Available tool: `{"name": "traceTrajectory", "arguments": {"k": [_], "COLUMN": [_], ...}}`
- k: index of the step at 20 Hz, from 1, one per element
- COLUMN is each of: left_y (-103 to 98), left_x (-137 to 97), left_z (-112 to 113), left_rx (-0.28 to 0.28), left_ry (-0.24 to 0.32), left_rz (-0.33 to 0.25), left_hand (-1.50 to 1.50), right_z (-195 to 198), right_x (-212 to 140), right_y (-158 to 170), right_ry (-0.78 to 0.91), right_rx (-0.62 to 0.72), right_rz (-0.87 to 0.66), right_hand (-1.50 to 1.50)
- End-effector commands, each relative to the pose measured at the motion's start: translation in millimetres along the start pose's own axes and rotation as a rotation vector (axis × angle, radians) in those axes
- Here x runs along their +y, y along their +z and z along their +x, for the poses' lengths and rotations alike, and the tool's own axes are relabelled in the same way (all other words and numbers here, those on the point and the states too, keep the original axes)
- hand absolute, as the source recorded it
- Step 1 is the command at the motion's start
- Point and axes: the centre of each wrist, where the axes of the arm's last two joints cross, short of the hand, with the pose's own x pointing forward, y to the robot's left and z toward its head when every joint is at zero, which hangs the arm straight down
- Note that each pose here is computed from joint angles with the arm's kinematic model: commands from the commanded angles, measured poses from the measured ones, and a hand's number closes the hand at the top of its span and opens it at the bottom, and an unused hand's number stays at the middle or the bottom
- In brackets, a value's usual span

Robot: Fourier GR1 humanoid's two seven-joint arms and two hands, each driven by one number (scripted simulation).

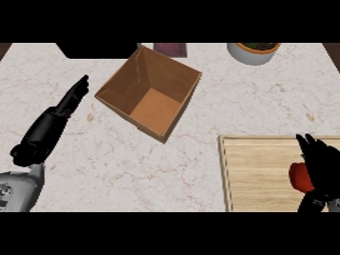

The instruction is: Pick the bell pepper from the tray and place it in the cardboard box

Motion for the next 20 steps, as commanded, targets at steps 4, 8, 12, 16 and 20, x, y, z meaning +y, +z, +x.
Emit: {"name": "traceTrajectory", "arguments": {"k": [4,8,12,16,20], "left_y": [6.9,4.6,10.8,-15.0,-6.6], "left_x": [19.3,-3.5,-1.6,10.5,18.2], "left_z": [-3.2,1.1,-6.4,8.5,7.5], "left_rx": [-0.005,0.01,-0.014,-0.001,0.001], "left_ry": [-0.008,0.004,-0.03,0.005,0.014], "left_rz": [0.0,0.002,0.009,-0.011,-0.006], "left_hand": [0.0,0.0,0.0,0.0,0.0], "right_z": [-25.4,-14.8,-25.1,-8.7,2.8], "right_x": [18.1,21.3,27.1,20.0,39.1], "right_y": [-24.6,-21.3,-28.8,-29.3,-31.3], "right_ry": [0.004,0.004,0.058,0.069,0.081], "right_rx": [0.039,-0.018,-0.12,-0.15,-0.176], "right_rz": [0.032,0.053,-0.043,-0.146,-0.194], "right_hand": [-1.5,-1.5,1.5,1.5,1.5]}}
